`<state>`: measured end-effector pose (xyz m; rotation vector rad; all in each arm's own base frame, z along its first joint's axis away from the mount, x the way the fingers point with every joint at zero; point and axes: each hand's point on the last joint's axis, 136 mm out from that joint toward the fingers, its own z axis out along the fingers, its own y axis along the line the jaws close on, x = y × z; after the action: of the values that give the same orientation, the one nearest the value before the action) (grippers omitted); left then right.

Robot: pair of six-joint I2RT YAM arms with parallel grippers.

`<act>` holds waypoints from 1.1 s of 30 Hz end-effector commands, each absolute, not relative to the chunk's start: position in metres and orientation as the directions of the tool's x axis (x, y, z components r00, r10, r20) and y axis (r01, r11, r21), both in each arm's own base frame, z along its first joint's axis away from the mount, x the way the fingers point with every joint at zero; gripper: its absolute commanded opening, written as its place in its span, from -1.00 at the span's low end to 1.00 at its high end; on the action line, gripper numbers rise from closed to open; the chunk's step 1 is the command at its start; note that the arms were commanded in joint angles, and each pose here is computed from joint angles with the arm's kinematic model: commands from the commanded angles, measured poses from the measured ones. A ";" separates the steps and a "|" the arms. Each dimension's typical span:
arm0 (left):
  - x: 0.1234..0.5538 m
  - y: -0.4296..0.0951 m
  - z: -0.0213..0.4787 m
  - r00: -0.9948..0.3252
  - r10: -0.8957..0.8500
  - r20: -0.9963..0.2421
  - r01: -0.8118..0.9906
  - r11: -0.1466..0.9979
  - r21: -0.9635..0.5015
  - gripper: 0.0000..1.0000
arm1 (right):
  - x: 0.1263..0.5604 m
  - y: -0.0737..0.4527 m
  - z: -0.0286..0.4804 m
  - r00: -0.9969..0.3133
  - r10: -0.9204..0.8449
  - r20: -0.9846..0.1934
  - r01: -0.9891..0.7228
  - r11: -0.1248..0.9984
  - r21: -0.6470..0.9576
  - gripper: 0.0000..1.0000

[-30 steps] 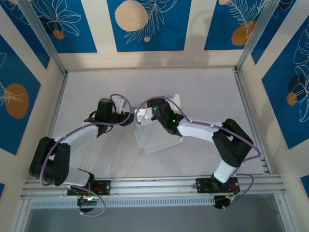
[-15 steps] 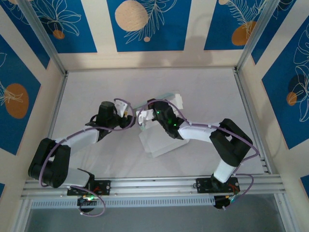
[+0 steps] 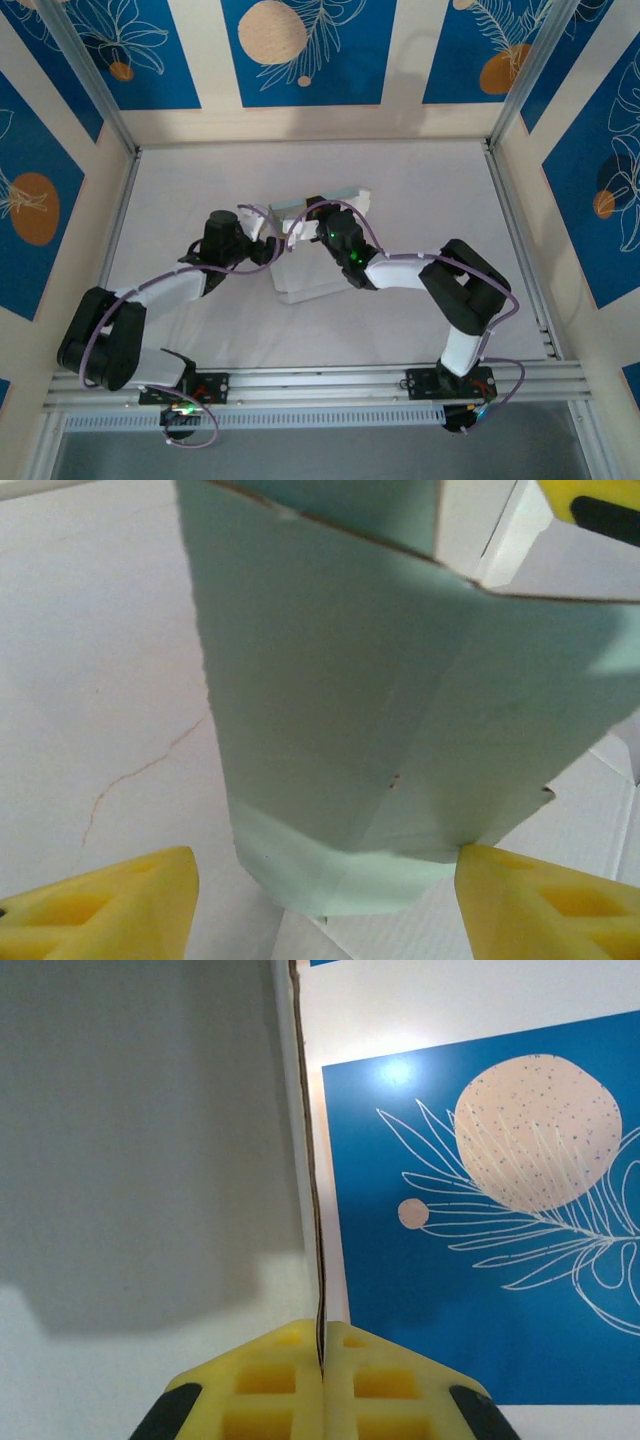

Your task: Fold the paper box

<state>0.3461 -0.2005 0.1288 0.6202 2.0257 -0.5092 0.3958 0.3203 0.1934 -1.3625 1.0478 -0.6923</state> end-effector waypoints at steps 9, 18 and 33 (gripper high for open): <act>0.372 -0.201 0.135 -0.333 0.279 -0.901 0.591 0.806 0.031 0.24 | 0.393 0.336 0.208 0.418 -0.851 -0.320 -0.220 0.246 -0.944 -1.00; 0.385 -0.194 0.156 -0.236 0.235 -0.943 0.519 0.851 0.082 0.02 | 0.385 0.338 0.192 0.394 -0.854 -0.339 -0.338 0.208 -0.918 -1.00; 0.384 -0.187 0.158 -0.164 0.189 -0.968 0.434 0.895 0.101 -0.45 | 0.373 0.347 0.176 0.370 -0.874 -0.316 -0.420 0.146 -0.896 -1.00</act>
<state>0.3782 -0.1809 0.1324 0.5168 1.8542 -0.2448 0.3908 0.3337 0.1820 -1.4076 1.2176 -0.5595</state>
